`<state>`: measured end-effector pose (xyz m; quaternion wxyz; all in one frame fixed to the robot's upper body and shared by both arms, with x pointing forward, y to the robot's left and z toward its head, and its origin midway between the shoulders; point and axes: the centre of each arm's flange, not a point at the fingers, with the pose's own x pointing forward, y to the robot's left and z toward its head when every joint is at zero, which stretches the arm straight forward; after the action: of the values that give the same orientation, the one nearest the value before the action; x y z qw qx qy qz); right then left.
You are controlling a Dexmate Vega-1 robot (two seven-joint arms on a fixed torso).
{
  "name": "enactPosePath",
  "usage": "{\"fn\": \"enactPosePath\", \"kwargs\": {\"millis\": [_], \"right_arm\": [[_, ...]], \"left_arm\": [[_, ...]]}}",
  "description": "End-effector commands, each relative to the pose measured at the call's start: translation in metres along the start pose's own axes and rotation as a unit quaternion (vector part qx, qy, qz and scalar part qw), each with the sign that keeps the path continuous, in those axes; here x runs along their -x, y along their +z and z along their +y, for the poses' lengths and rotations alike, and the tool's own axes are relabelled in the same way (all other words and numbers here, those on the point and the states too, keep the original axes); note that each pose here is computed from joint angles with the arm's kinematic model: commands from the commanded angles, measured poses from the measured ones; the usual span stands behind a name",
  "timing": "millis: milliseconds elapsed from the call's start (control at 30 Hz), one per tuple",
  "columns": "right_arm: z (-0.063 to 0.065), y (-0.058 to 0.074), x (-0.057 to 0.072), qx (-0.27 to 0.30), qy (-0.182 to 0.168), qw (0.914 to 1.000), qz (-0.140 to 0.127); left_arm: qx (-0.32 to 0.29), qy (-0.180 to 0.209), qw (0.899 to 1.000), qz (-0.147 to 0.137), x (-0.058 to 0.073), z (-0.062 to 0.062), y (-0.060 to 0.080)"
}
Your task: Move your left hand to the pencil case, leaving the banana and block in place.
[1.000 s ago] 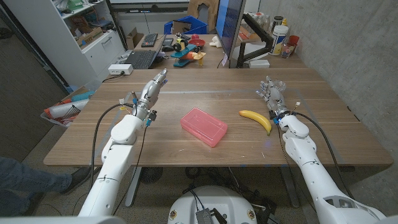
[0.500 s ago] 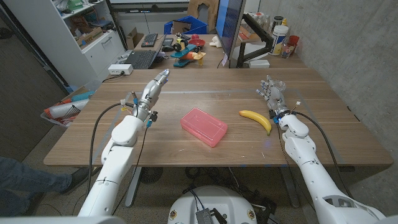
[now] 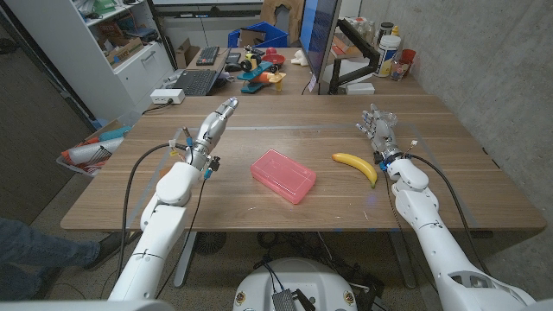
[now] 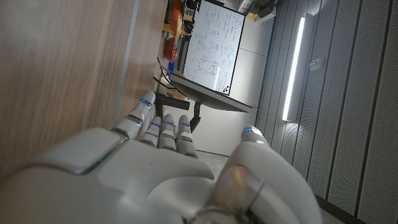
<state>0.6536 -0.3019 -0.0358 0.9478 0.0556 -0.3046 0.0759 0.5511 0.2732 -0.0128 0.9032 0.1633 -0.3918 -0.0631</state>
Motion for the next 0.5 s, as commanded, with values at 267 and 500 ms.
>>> {"fn": "enactPosePath", "kwargs": {"millis": [267,500], "right_arm": [[0.0025,0.0065,-0.0037,0.004,0.005,1.0000,-0.003],[0.0040,0.0065,-0.0042,0.005,0.007,1.0000,-0.003]], "left_arm": [[-0.036,-0.007,0.999,-0.002,0.0027,-0.0059,0.0058],[-0.040,-0.016,0.999,-0.006,0.0019,-0.0104,0.0094]]}}
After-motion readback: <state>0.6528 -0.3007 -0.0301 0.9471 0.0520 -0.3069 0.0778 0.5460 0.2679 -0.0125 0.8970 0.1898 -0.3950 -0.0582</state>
